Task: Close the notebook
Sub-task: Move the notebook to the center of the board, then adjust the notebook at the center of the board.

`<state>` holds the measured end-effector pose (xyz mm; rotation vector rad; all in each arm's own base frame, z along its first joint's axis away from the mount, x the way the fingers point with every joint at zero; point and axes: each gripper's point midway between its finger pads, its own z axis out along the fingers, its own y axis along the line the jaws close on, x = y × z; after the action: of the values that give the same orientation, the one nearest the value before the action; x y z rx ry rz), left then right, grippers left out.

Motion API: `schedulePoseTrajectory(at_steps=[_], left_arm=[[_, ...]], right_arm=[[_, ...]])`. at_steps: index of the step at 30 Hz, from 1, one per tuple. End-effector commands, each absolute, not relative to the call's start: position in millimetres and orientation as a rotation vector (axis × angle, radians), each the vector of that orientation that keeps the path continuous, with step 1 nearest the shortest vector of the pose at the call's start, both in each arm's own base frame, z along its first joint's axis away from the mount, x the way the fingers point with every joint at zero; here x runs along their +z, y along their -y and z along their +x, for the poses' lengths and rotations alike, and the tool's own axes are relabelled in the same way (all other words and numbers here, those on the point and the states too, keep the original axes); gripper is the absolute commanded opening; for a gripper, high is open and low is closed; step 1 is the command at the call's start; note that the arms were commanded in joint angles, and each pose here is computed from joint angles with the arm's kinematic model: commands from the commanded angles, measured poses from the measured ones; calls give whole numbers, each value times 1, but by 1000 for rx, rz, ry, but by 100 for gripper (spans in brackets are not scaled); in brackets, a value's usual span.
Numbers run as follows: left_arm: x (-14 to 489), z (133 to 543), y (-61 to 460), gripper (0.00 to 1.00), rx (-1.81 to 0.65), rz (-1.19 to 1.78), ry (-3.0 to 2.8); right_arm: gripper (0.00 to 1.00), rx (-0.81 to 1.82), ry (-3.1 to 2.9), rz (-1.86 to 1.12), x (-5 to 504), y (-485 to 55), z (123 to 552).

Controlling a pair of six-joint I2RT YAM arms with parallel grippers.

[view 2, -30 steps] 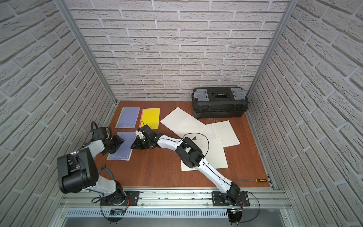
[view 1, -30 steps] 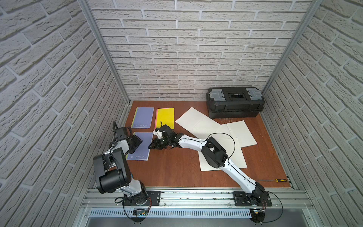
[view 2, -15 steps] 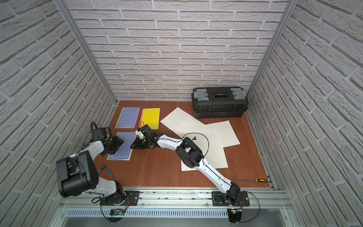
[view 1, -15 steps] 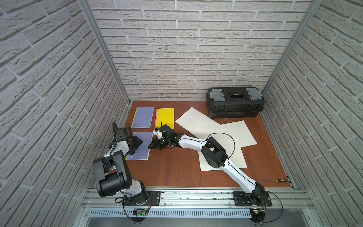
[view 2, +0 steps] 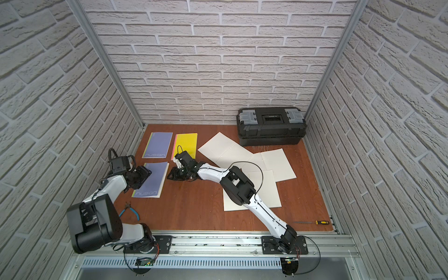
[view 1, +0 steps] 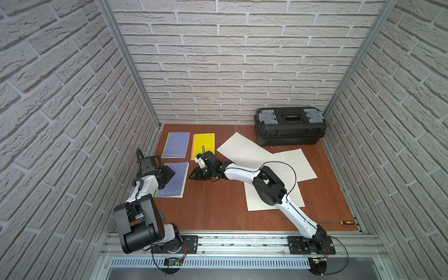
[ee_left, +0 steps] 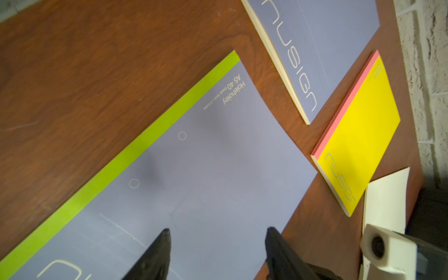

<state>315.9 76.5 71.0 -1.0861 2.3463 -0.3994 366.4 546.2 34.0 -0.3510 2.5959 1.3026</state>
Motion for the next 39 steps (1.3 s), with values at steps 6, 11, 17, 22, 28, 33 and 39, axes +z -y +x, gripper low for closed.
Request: schedulePoseTrajectory(at_steps=[6,11,17,22,28,33,39], left_arm=[[101,322,-63,63,-402,-981,-2333],[112,322,-48,64,-390,-920,-2347],[129,323,-23,66,-394,-822,-2353],[142,327,5,67,-399,-710,-2372],[144,330,46,68,-442,-572,-2410],[133,332,83,68,-463,-462,-2463],[120,332,125,68,-498,-331,-2515]], right_arm=[[33,1223,-2428,-404,119,-518,372],[32,1125,-2430,-415,128,-491,365],[32,1016,-2459,-398,124,-451,355],[32,951,-2492,-340,116,-412,349],[33,812,-2524,-270,114,-359,346],[36,684,-2544,-250,116,-329,350],[40,580,-2574,-188,114,-297,360]])
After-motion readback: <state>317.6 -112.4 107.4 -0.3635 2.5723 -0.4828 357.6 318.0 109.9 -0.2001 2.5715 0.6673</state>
